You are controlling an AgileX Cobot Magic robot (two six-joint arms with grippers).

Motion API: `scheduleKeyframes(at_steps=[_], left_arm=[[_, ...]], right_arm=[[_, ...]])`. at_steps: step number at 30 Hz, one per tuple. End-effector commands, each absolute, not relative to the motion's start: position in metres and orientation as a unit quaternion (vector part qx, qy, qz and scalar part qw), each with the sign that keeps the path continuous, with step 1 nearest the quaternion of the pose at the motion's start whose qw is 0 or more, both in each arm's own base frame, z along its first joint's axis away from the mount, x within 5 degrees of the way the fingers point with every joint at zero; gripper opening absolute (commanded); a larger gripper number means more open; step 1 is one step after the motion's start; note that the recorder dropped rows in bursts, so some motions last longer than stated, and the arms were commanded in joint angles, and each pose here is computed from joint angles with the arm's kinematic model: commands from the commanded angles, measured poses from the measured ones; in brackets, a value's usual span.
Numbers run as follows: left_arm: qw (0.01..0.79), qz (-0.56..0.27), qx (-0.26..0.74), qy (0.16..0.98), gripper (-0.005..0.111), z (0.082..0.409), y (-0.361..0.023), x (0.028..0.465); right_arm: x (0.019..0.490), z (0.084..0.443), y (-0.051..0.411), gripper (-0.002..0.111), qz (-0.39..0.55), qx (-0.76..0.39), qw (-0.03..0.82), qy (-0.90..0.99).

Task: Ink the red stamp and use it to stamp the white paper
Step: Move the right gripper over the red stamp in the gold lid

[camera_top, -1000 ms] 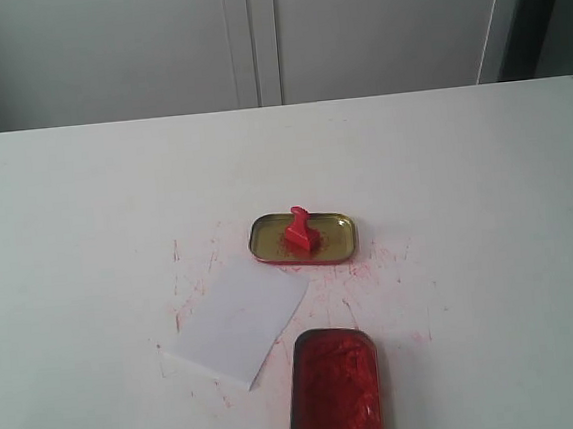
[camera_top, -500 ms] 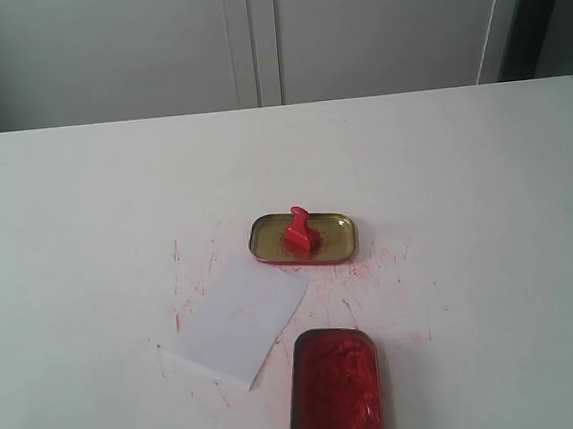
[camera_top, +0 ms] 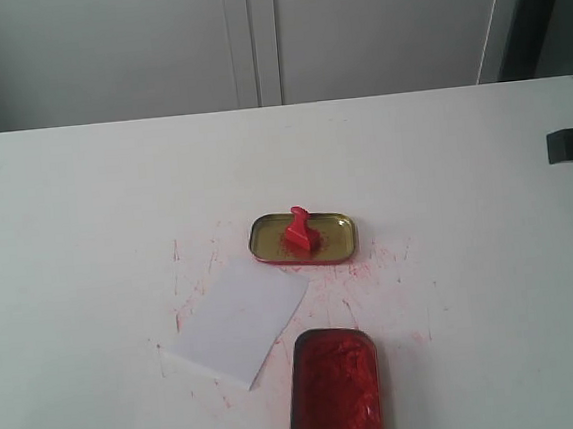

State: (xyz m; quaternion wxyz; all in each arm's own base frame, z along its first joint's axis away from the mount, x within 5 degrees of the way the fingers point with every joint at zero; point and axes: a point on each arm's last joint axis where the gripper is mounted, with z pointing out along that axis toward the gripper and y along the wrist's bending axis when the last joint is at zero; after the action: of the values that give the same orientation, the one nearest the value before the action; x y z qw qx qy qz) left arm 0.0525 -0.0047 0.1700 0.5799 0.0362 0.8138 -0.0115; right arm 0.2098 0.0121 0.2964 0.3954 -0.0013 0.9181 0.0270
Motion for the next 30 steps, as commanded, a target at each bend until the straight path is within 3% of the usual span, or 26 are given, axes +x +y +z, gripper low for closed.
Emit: scheduleKeyframes(at_steps=[1, 16, 30], left_arm=[[0.581, -0.012, 0.035, 0.813, 0.000, 0.169, -0.005, 0.052], [0.581, -0.012, 0.035, 0.813, 0.000, 0.169, -0.005, 0.052], [0.581, -0.012, 0.035, 0.813, 0.000, 0.169, -0.005, 0.052]], right_arm=[[0.220, 0.296, 0.013, 0.000, 0.027, -0.005, 0.375, 0.927], [0.258, 0.294, 0.026, 0.000, 0.076, -0.039, 0.307, 0.948], [0.307, 0.291, 0.093, 0.000, 0.102, -0.147, 0.259, 0.949]])
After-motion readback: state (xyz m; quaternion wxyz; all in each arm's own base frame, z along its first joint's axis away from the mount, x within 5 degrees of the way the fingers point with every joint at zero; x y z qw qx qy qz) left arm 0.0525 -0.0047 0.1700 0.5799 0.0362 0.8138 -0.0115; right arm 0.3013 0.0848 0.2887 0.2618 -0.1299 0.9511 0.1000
